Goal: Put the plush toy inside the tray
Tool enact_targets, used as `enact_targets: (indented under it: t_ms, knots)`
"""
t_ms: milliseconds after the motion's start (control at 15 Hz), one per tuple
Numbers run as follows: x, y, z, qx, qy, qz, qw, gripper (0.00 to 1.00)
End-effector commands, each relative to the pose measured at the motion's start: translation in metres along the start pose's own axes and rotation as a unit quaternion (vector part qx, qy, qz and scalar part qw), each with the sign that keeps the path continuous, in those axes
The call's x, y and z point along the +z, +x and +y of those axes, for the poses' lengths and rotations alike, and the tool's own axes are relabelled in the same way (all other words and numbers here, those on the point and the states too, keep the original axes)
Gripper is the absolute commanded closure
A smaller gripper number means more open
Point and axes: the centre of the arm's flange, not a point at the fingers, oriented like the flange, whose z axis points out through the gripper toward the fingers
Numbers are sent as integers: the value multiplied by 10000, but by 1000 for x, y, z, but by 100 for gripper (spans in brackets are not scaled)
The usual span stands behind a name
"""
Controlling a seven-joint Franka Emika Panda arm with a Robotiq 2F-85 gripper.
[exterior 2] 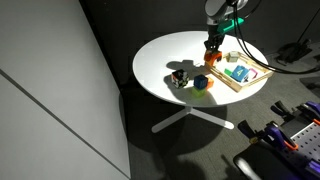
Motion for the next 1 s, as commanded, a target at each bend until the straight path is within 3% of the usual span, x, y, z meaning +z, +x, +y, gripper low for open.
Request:
enact_targets:
  t_ms: [0,667,733,800,933]
  knots:
    - [-8,-24,26,157,69,-181,9997,89]
    - [25,-41,70,448,110,-172,9988,88]
    - [26,-42,70,430,117,-158,9989,71]
    - [26,-45,70,422,124,-142,9989,43]
    - [23,-50,69,382,165,-116,9991,42]
